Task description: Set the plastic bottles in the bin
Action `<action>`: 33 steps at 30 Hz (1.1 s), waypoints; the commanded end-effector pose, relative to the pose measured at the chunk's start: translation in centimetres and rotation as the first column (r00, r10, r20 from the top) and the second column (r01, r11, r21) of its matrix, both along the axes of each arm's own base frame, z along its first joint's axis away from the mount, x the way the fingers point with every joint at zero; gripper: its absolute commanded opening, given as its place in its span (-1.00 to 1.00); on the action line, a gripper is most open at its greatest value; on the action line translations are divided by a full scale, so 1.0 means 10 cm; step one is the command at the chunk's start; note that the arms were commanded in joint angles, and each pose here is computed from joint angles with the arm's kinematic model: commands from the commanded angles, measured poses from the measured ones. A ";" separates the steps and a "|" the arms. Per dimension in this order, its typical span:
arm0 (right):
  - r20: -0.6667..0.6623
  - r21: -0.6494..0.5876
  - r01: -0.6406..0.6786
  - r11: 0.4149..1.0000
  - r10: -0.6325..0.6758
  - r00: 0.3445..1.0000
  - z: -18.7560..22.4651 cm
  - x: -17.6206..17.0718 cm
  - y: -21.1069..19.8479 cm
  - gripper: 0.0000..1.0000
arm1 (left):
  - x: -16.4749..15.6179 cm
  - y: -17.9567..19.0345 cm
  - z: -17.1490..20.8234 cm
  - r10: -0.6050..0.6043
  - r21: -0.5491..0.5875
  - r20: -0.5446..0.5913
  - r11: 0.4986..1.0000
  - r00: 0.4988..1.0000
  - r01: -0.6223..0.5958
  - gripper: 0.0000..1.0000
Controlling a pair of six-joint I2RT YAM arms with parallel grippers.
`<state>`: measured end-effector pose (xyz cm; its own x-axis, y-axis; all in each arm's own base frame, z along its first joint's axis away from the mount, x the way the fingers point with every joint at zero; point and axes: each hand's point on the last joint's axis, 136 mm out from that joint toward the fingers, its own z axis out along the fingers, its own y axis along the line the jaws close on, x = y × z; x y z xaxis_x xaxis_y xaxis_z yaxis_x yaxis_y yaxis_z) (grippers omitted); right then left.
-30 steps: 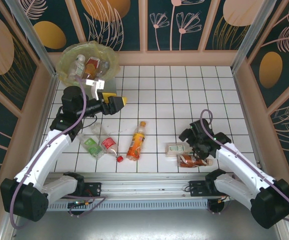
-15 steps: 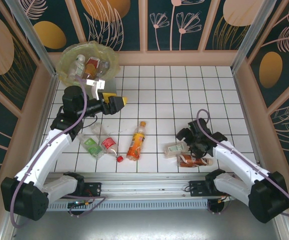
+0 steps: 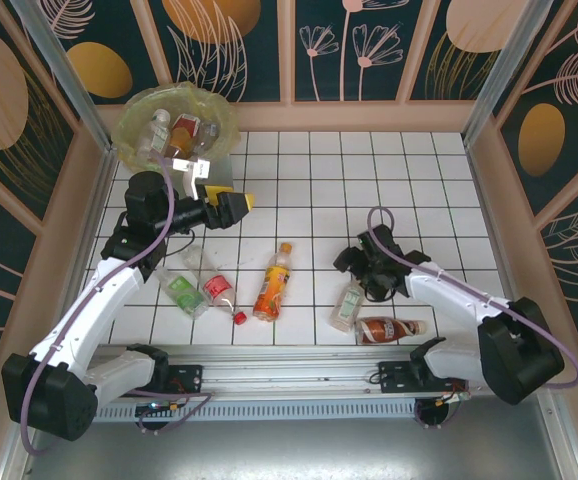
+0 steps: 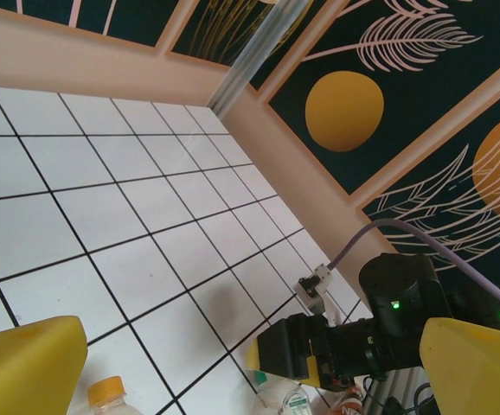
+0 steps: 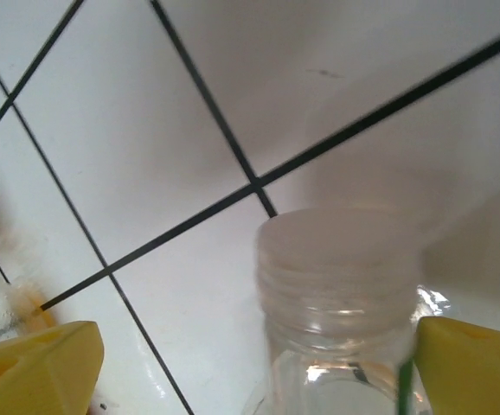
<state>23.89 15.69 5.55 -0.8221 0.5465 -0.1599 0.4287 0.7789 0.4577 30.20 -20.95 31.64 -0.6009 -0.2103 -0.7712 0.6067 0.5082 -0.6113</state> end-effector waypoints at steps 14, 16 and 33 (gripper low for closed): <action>0.011 -0.069 -0.191 0.979 0.192 0.981 -0.07 0.01 0.13 0.44 | -0.01 -0.02 0.04 -0.008 -0.004 0.025 1.000 1.000 0.008 0.97; 0.005 -0.086 -0.198 0.976 0.199 0.980 -0.10 0.02 0.13 0.41 | -0.02 -0.01 0.05 -0.006 -0.004 0.025 1.000 1.000 0.006 0.97; 0.047 -0.179 -0.231 0.956 0.243 0.969 -0.10 0.18 0.10 -0.17 | -0.03 -0.02 0.02 -0.013 -0.008 0.014 1.000 1.000 0.014 0.97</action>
<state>24.71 16.72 3.85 -0.9146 0.3210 -0.2459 0.2245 0.9088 0.3516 30.20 -20.94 31.63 -0.6011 -0.2104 -0.7710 0.6063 0.5085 -0.6114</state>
